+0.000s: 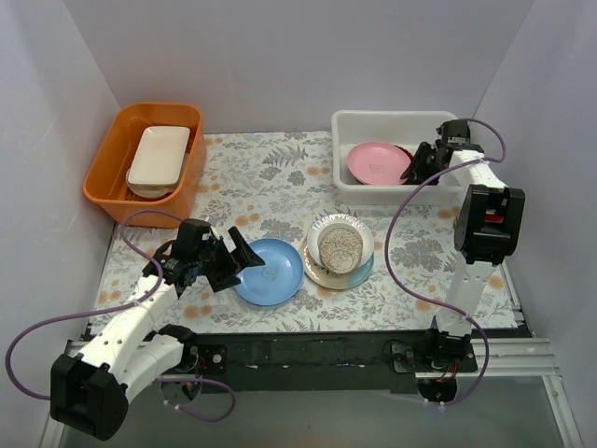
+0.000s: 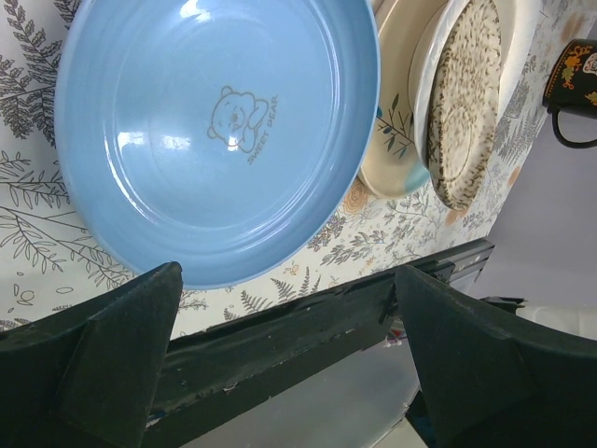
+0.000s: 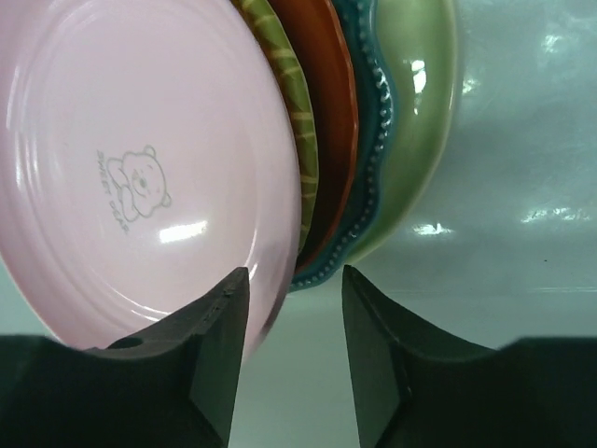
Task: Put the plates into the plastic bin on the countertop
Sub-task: Place the plate in the plastic bin, then pick up the plate at the center of the board.
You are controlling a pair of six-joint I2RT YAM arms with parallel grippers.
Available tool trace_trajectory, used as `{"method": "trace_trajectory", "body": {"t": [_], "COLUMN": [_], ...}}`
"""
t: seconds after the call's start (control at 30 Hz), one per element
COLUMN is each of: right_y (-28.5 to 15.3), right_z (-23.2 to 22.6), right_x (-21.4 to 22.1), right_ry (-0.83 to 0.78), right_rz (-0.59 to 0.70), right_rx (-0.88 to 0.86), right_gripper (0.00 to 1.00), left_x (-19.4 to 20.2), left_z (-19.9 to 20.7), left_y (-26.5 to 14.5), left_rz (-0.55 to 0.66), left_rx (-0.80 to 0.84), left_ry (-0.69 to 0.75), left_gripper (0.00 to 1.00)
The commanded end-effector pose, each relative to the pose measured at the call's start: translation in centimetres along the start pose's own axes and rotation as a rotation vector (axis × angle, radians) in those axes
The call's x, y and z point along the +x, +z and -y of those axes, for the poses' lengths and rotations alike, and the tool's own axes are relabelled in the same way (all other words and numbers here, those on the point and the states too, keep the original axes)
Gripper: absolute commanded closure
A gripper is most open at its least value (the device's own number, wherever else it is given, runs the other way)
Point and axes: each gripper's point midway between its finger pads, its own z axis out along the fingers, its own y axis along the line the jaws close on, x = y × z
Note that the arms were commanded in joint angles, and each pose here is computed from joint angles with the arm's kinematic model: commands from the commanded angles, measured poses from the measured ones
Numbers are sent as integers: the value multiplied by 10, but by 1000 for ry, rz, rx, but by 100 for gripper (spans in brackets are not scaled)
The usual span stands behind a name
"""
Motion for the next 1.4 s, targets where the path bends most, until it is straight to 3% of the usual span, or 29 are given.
{"method": "trace_trajectory", "body": {"t": [0.0, 0.13, 0.37, 0.63, 0.9, 1.23, 1.37], "right_y": [-27, -49, -111, -154, -168, -158, -150], "right_z": [-16, -29, -65, -94, -110, -121, -133], "right_x": [-21, -33, -57, -69, -60, -29, -9], "right_ry": [-44, -64, -104, -122, -143, -177, -207], "right_rz": [104, 168, 339, 397, 395, 336, 298], "right_rx": [-33, -63, -160, -246, -279, -297, -312], "right_gripper": [44, 28, 14, 11, 12, 12, 12], "left_x": [3, 4, -1, 1, 2, 1, 2], "left_z": [-7, -15, -27, -44, -57, -65, -68], "left_y": [2, 5, 10, 14, 17, 29, 35], "left_rz": [-2, -1, 37, 40, 30, 26, 21], "left_rx": [-19, -50, -114, -185, -250, -282, -286], "left_ry": [-16, -51, -105, -125, -129, -132, -135], "left_gripper": [2, 2, 2, 2, 6, 18, 28]}}
